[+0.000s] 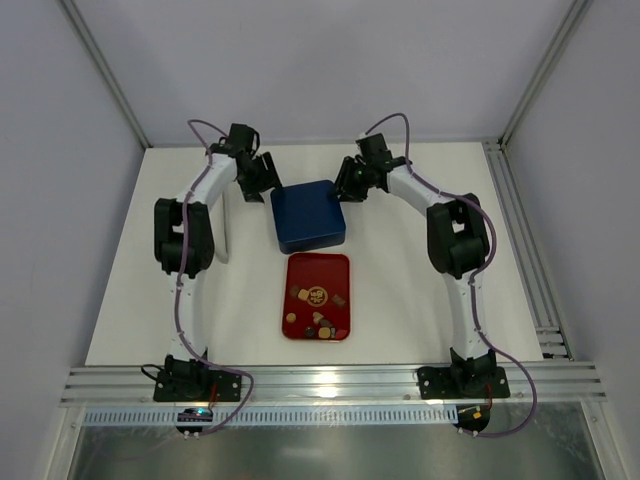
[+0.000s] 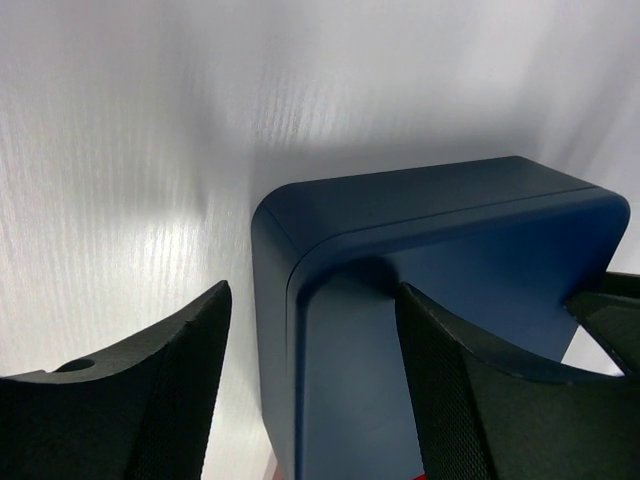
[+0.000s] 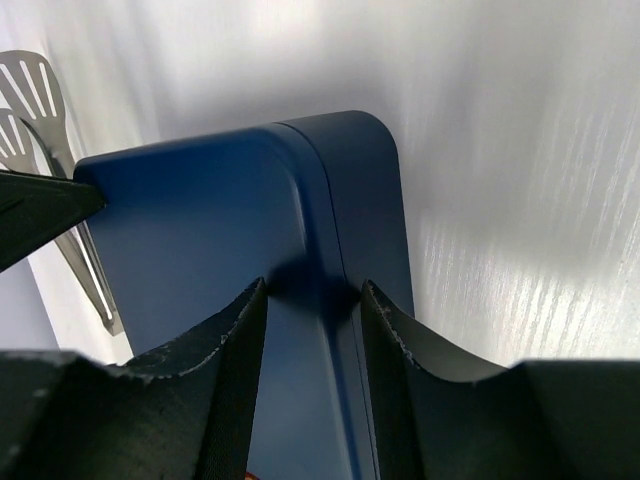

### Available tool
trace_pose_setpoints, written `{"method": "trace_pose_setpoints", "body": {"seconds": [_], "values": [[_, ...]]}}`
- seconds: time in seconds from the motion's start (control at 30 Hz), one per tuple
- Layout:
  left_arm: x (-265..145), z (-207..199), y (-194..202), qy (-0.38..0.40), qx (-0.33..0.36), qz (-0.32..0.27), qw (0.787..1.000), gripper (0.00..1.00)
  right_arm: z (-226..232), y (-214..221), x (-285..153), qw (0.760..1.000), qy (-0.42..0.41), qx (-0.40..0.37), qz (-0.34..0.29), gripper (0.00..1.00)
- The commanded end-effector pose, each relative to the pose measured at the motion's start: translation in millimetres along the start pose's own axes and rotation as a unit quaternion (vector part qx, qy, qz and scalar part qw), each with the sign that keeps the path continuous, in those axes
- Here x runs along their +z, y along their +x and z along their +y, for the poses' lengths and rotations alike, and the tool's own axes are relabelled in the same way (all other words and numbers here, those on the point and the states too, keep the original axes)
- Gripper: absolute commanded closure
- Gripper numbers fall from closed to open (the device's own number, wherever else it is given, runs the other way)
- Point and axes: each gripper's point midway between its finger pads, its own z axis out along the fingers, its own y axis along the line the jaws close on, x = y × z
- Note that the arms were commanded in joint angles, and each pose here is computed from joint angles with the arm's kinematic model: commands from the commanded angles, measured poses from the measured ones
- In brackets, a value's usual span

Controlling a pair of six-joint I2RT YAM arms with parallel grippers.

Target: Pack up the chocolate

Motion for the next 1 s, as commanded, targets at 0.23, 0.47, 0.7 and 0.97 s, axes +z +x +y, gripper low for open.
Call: {"method": "trace_pose_setpoints", "body": {"seconds": [0.23,0.47,0.7,0.97], "values": [[26,-5,18,-0.003,0.022,0.035,0.999,0.28,6,31,-10,0.999,-0.021,0.045,0.017,0.56],[12,-19,1,0.016,0.036,0.000,0.999,0.23,14,15,-17,0.999,-0.026,0.032,-0.009,0.56],[-26,-34,-34,0.041,0.043,-0.067,0.996,0.20,30,-25,-46,0.996,-0.060,0.007,-0.065,0.54],[-109,-51,-66,0.065,0.060,-0.150,0.985,0.18,51,-69,-110,0.987,-0.081,-0.025,-0.138,0.49]]}}
